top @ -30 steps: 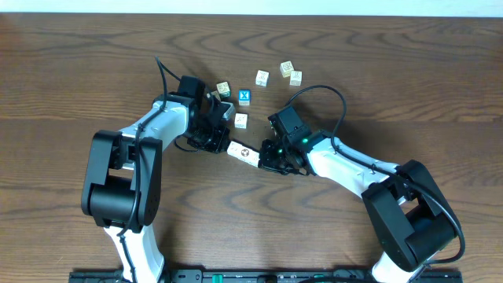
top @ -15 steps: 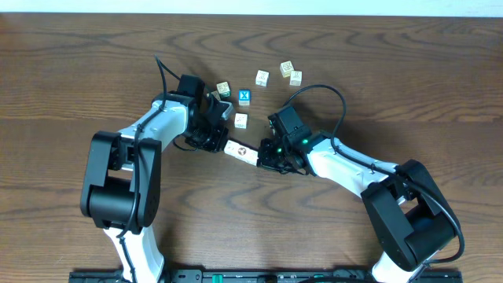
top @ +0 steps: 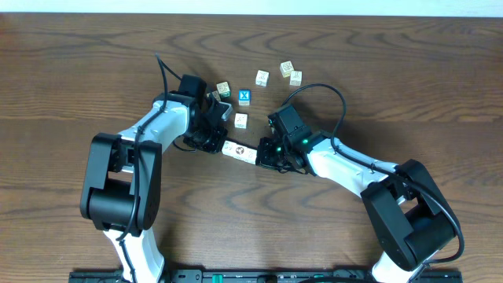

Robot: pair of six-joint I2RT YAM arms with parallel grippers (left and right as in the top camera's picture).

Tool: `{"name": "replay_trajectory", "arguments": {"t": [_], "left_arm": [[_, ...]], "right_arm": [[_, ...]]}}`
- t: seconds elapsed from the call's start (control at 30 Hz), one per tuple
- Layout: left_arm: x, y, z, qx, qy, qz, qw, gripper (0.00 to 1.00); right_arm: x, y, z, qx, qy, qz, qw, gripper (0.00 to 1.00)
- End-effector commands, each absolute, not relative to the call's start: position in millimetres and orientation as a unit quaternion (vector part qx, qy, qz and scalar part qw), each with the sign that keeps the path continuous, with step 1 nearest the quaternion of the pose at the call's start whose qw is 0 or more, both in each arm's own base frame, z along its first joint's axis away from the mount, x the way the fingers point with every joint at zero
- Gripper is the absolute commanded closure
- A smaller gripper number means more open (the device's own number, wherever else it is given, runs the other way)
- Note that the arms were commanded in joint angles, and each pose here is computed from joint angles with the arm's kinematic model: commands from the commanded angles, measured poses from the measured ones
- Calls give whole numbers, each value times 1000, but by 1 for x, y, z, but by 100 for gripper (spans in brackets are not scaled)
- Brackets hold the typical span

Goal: Lift 3 blocks

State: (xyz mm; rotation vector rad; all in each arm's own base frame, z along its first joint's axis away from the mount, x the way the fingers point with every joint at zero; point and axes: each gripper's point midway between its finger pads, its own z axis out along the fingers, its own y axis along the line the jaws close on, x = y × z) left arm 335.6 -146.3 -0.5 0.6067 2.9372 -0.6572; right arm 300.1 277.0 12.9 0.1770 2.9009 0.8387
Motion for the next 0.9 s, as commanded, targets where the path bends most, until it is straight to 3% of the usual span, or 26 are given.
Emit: {"name": "replay_trajectory", "arguments": {"t": [0.0, 0.87], "left_arm": [[310, -182, 6, 226, 937, -268, 10, 93], [311, -192, 22, 223, 930, -292, 23, 93]], "right_arm": [[298, 300, 26, 26, 946, 320, 52, 99], [310, 288, 25, 32, 947, 313, 67, 99]]}}
